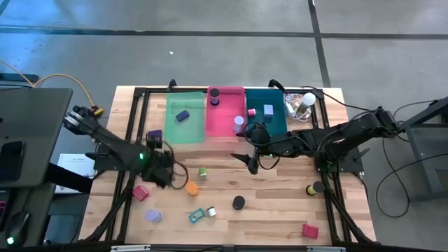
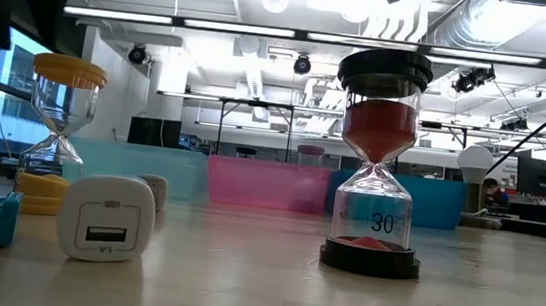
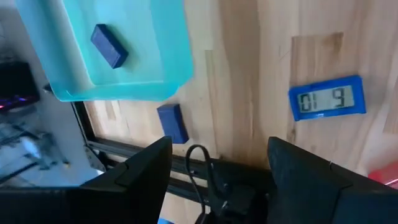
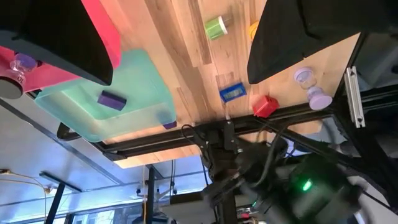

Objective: Pick & Place Office items
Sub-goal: Put the purple digital clock into the green bin

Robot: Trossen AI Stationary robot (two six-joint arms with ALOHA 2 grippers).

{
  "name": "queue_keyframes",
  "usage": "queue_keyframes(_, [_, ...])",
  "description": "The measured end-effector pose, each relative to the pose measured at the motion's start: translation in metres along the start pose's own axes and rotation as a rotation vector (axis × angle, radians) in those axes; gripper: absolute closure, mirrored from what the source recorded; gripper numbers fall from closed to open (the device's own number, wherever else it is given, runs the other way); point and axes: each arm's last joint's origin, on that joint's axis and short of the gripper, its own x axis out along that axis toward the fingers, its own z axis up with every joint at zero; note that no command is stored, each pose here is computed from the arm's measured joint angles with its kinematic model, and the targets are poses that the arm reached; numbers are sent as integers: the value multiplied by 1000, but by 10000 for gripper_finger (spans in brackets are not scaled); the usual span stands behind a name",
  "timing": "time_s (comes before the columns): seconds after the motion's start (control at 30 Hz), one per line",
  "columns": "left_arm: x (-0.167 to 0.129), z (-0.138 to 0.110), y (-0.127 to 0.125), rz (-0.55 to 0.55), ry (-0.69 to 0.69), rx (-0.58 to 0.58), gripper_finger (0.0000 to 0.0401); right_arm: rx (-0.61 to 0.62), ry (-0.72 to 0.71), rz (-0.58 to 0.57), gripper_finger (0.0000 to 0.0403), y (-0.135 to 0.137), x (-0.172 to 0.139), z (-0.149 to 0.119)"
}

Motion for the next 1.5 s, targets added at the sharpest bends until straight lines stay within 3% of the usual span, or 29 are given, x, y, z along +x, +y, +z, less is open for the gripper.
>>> queue_keyframes(0.23, [-9, -28, 61, -122, -119, -132, 147, -3, 17, 38, 41, 1, 0, -1])
queue_keyframes(0.53, [-3, -69, 111, -86, -199, -442, 147, -29, 20, 50, 41, 1, 0, -1])
queue_keyframes(0.83, [34, -60, 136, -28, -88, -509, 147, -49, 19, 48, 41, 1, 0, -1])
queue_keyframes(1.0, [52, -54, 152, 9, 45, -449, 147, -50, 22, 49, 41, 1, 0, -1])
queue_keyframes(1.07, [56, -54, 156, 20, 73, -478, 147, -52, 27, 48, 41, 1, 0, -2])
queue_keyframes(1.17, [60, -54, 159, 19, 88, -534, 147, -55, 35, 46, 41, 1, 0, -3])
queue_keyframes(1.3, [60, -53, 157, -54, 67, -469, 147, -61, 49, 42, 41, 0, 0, -4])
queue_keyframes(1.5, [60, -50, 160, -47, 28, -520, 147, -68, 66, 38, 41, 0, 0, -6])
